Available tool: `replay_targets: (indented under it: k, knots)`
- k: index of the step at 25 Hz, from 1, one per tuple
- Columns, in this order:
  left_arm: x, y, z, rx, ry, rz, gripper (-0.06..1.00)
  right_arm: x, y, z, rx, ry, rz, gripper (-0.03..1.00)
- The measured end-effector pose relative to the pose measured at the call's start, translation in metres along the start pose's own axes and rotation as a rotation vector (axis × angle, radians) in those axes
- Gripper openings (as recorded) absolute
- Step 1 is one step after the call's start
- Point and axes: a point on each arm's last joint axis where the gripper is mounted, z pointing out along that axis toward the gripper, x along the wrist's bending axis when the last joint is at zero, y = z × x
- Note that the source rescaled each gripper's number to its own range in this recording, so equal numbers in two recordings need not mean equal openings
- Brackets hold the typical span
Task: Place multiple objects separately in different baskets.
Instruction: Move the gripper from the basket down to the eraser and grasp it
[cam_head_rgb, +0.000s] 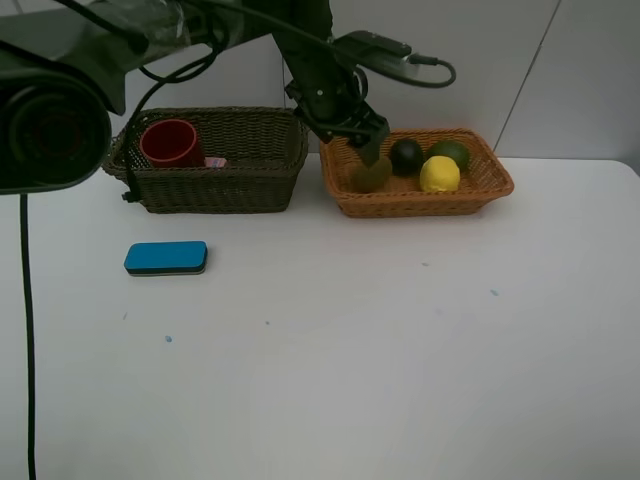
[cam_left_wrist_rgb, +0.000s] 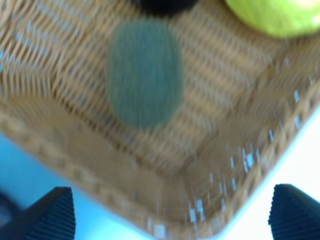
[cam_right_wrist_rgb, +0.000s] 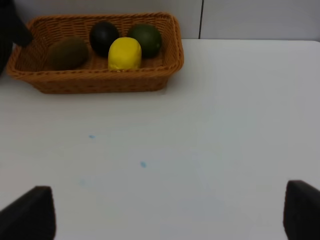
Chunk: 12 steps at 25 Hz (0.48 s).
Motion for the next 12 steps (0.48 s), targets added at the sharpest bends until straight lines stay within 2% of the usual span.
replay_targets:
  k: [3,7,12]
  knots:
    - [0.0,-0.002,-0.026,0.055,0.018,0.048,1.0,0.0,0.0,0.0,0.0,0.0,0.0,1.0]
    - [-0.003,0.003,-0.059,0.018,0.028,0.103,1.0,0.0,0.0,0.0,0.0,0.0,0.0,1.0]
    - [-0.005,0.004,-0.089,-0.018,0.036,0.126,1.0,0.0,0.0,0.0,0.0,0.0,0.0,1.0]
